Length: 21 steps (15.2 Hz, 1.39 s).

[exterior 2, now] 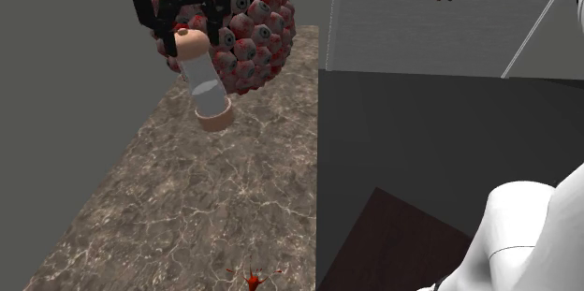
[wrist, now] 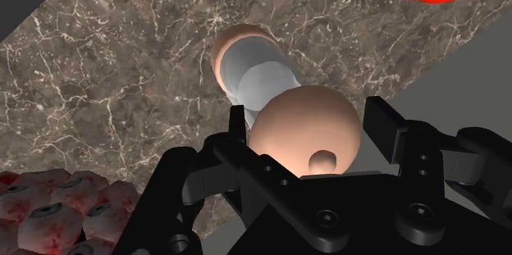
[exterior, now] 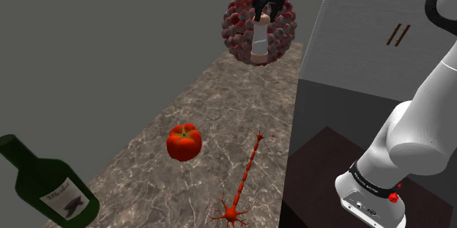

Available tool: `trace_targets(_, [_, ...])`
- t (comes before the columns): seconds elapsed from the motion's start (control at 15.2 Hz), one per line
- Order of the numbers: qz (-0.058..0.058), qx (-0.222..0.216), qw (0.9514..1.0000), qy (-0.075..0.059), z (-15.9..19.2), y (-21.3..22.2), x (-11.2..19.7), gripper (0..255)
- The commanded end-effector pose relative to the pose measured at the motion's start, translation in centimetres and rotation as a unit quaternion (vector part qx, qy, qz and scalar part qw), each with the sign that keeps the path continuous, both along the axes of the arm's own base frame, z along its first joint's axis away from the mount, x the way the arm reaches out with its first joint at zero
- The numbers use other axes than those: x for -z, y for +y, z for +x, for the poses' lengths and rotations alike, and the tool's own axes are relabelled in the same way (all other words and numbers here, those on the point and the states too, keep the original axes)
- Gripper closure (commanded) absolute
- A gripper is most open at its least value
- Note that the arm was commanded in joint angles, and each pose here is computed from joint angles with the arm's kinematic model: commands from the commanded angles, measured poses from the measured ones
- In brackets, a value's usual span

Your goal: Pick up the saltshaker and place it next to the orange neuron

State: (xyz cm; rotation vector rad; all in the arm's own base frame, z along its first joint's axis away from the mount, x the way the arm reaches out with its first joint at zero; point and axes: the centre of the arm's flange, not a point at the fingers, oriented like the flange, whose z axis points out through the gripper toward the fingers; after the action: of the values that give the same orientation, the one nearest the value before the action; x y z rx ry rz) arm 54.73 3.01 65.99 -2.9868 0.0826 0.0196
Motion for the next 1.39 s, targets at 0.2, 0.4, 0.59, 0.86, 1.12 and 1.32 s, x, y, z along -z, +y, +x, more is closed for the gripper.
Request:
trace_targets(0.2, [0.000,0.001,1.0000,0.000,-1.1,6.5,0.0,255])
trace_targets(0.4, [0.000,0.001,1.0000,0.000,-1.8,10.4,0.0,255])
trace_targets(0.59, [0.000,0.001,1.0000,0.000,-2.5,14.3,0.0,255])
trace_targets(0.86, [0.000,0.001,1.0000,0.000,-3.5,19.5,0.0,255])
trace_targets(1.12, [0.000,0.001,1.0000,0.000,-4.2,23.3,0.5,255])
trace_targets(1.32, [0.000,0.001,1.0000,0.000,-4.2,23.3,2.1,255])
